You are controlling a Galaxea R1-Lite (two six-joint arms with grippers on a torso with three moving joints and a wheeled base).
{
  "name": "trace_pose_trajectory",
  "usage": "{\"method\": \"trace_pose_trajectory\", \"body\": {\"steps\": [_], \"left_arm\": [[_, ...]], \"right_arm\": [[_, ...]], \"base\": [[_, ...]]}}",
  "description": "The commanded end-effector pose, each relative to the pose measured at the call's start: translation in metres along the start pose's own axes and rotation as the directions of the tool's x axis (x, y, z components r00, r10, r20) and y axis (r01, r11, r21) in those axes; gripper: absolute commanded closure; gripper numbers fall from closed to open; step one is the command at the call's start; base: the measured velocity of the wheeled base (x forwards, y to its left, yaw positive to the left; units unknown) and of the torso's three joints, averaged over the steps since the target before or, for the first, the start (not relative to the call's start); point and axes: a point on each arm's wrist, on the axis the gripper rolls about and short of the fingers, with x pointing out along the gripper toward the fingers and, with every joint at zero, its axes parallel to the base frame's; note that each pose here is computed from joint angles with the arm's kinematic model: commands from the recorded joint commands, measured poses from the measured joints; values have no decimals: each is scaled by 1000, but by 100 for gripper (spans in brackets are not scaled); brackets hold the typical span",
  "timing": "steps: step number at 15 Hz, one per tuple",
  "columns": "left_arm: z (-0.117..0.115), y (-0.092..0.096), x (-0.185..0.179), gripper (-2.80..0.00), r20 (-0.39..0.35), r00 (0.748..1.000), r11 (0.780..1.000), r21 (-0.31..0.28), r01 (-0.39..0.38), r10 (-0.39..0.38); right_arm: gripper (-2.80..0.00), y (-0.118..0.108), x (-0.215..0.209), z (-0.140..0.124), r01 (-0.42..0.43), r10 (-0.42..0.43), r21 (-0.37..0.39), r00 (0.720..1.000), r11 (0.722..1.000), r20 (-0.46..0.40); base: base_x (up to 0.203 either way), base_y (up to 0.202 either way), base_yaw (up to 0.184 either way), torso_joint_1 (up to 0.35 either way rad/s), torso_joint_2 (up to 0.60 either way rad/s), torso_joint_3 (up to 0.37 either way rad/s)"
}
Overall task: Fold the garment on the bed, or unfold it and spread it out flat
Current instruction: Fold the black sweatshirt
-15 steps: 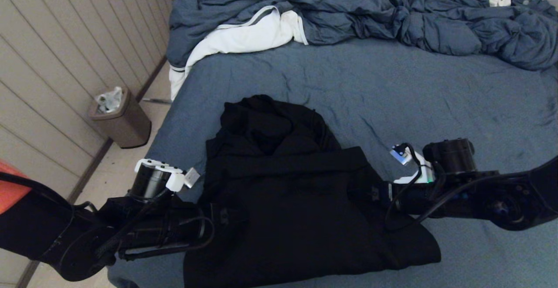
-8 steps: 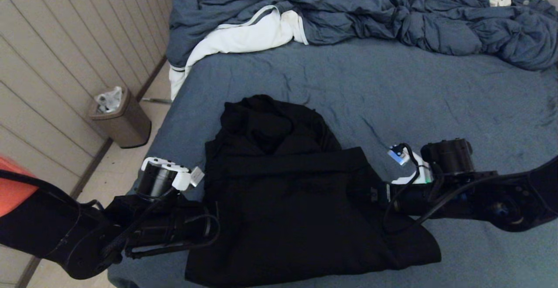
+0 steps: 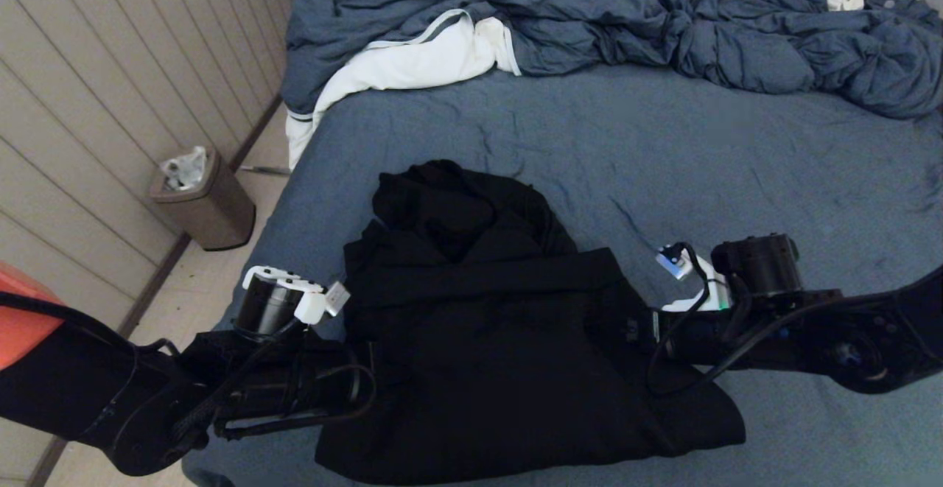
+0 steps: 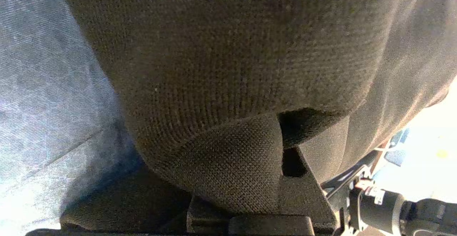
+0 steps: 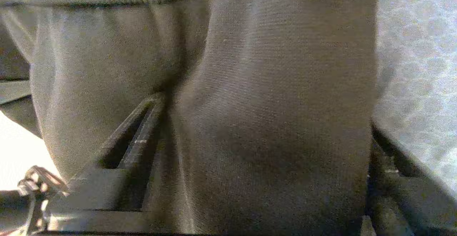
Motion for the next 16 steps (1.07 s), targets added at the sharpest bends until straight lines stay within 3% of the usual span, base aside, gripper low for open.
{"method": "trace_pose_trajectory", "body": {"steps": [1,9,11,16], "left_arm": [[0,0,-1,0,2,1000,1000,-3,1,-1],[-1,-6,-3,0,-7,999,999,-24,36,-36],[-12,-16,0,0,-47,997,997,-50,61,-63],[-40,-20,-10,0,-131,989,998,-29,63,-67]], "right_arm": [[0,3,1,-2,9,-9,-8,1000,1000,-1],[0,3,2,-3,10,-10,-9,1000,1000,-7],[0,4,2,-5,8,-8,-8,1000,1000,-13],[0,13,-25,-22,5,-5,-15,1000,1000,-9]], "base": [[0,0,0,0,0,0],[0,0,0,0,0,0],[0,0,0,0,0,0],[0,0,0,0,0,0]]}}
